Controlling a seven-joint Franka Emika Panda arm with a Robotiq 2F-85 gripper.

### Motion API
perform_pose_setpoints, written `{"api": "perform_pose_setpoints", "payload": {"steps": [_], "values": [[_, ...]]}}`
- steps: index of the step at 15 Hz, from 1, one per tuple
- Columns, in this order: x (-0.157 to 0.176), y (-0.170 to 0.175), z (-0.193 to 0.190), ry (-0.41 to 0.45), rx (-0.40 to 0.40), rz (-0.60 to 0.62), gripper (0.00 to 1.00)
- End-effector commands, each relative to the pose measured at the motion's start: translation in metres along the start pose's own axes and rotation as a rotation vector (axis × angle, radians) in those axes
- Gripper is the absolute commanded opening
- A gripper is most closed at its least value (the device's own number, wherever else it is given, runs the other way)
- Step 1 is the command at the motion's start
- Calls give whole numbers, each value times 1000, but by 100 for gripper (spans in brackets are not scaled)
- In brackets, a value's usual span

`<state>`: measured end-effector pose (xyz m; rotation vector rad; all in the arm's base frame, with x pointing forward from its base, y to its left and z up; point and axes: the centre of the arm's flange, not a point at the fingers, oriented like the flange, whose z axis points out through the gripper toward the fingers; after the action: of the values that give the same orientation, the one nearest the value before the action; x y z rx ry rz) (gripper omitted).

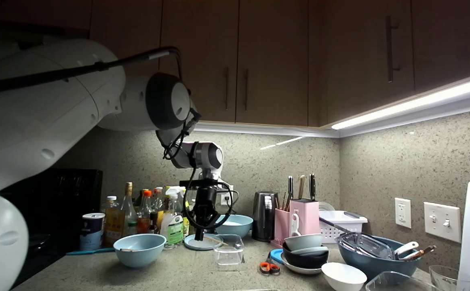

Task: Use the chopstick to stir in the transparent bowl

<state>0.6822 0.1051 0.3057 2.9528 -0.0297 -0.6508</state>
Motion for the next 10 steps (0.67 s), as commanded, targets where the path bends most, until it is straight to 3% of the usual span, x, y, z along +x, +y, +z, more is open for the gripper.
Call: {"api": "perform_pose_setpoints", "payload": {"steps": [1,4,10], "values": [[0,0,0,0,0,1,8],[0,1,-2,-7,-7,-23,2],[0,-4,-22,-157,-15,-52,2]]}}
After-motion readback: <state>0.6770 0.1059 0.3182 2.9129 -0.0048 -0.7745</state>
